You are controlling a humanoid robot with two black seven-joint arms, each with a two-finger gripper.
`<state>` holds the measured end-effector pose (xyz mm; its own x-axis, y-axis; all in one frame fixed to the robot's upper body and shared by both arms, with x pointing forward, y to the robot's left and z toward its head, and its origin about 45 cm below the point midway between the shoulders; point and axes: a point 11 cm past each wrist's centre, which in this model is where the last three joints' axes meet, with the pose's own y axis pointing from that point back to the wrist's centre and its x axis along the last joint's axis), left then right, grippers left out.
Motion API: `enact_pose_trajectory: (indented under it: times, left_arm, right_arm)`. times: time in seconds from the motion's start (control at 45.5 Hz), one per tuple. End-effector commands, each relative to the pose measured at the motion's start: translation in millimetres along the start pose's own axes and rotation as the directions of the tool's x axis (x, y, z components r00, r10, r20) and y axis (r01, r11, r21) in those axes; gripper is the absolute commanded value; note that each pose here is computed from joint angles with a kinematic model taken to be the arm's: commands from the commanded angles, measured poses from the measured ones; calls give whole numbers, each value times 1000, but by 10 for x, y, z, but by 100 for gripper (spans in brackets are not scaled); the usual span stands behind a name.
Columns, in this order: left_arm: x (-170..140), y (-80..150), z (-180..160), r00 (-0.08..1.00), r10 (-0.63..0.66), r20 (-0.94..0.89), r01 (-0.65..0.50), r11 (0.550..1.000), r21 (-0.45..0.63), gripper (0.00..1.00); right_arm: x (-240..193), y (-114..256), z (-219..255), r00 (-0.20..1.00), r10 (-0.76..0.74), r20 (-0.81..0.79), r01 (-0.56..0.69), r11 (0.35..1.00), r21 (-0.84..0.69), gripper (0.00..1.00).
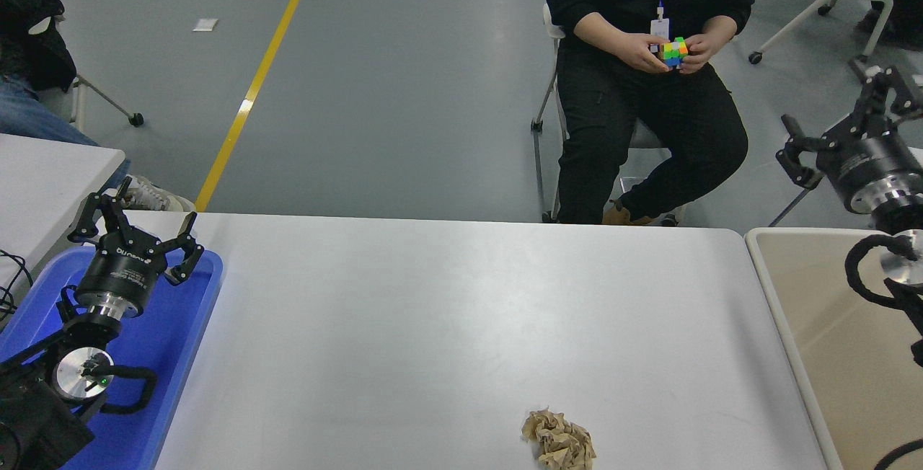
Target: Clean the table surface
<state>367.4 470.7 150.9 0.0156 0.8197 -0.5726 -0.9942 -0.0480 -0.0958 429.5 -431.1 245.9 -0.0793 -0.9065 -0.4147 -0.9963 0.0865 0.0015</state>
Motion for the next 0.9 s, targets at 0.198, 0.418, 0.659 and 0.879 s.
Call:
enact_pose_trajectory:
  times: [0.198, 0.418, 0.659, 0.879]
  left_arm:
    - [0, -1, 1, 1000, 0, -1, 0, 1000, -1, 100]
    - [0, 0, -2, 1000, 0, 0, 0, 1000, 0, 100]
    - [0, 0, -2, 1000, 0, 0, 0, 1000, 0, 100]
    - [0, 0, -2, 1000, 0, 0, 0, 1000, 0, 100]
  right_arm:
    - [126, 213, 389, 999, 23, 33, -21, 999, -34, 99]
    - [136, 205, 352, 1000, 19, 18, -19, 999, -33, 99]
    - [169, 12, -382, 989, -8, -145, 14, 999, 40, 99]
    - [194, -31, -1096, 873, -55, -484, 54, 998, -16, 99]
